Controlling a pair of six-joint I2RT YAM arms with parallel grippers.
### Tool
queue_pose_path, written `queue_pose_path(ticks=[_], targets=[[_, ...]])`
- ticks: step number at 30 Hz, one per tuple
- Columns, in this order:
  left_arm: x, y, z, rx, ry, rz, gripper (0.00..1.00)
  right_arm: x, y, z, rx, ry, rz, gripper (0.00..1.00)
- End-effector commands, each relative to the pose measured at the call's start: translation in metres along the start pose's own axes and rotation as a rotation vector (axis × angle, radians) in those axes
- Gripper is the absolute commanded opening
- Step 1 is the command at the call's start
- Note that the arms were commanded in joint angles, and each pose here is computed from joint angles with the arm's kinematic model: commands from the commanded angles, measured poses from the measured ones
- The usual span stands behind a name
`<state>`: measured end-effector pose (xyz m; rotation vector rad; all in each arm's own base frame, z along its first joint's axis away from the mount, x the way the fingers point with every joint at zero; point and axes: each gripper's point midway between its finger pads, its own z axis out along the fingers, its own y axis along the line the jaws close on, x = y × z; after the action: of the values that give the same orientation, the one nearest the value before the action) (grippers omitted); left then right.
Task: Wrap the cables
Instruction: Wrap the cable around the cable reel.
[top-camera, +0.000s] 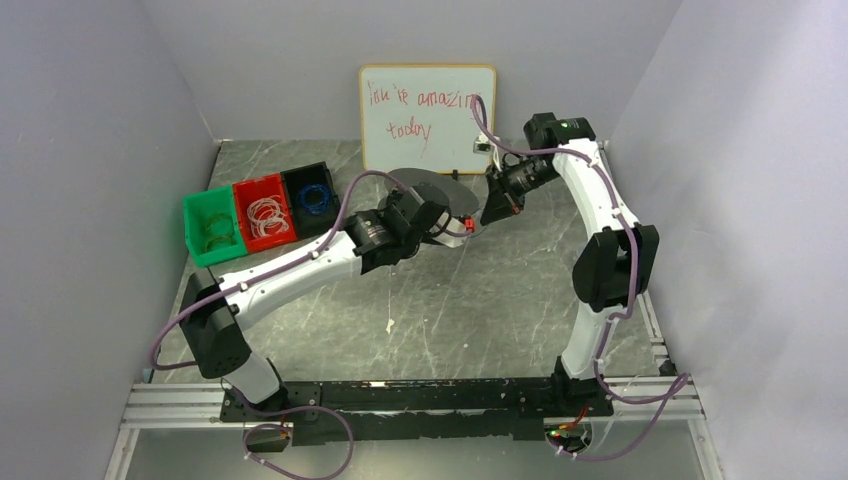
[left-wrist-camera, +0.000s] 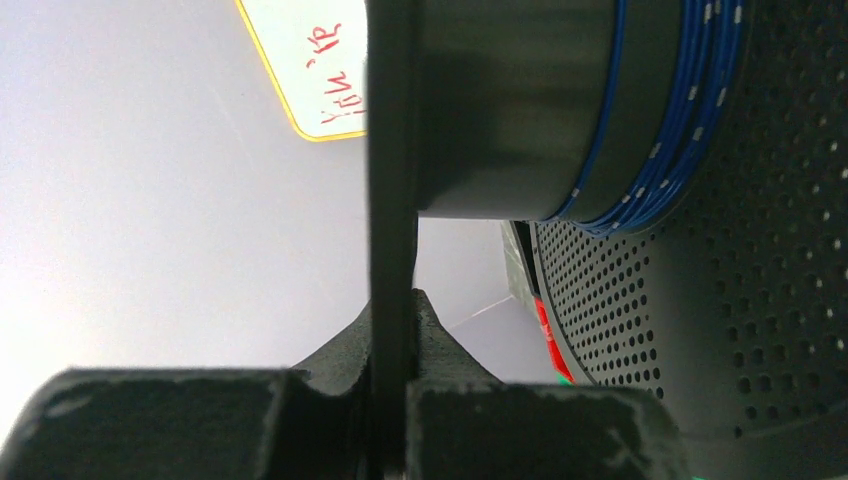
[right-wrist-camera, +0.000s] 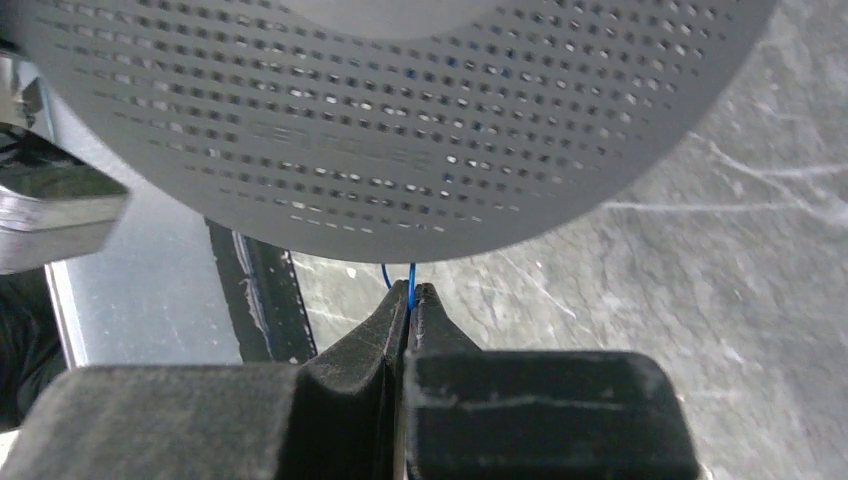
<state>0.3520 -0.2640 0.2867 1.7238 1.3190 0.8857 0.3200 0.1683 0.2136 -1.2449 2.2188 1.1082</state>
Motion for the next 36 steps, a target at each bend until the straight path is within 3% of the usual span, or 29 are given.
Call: queue_pose_path(ticks=[1, 6, 18, 25, 29, 36], targets=[[0.011, 0.044, -0.019, -0.177, 0.028, -0.103, 0.02, -0.023, 0.027, -0.006, -0.056, -0.105, -0.058, 0.00], [0.014, 0.043, -0.018, -0.192, 0.050, -0.121, 0.02, -0.037, 0.038, -0.012, -0.055, -0.180, -0.069, 0.00], [0.015, 0.050, -0.016, -0.186, 0.108, -0.334, 0.02, -0.049, 0.031, 0.005, -0.036, -0.394, -0.073, 0.00], [0.022, 0.057, -0.013, -0.290, 0.146, -0.322, 0.02, -0.051, 0.052, -0.003, -0.180, -0.401, -0.107, 0.00], [0.023, 0.065, -0.012, -0.345, 0.149, -0.304, 0.02, -0.052, 0.062, -0.017, -0.317, -0.456, -0.042, 0.00], [0.022, 0.062, -0.010, -0.338, 0.155, -0.304, 0.02, -0.052, 0.047, -0.026, -0.333, -0.499, 0.032, 0.00]])
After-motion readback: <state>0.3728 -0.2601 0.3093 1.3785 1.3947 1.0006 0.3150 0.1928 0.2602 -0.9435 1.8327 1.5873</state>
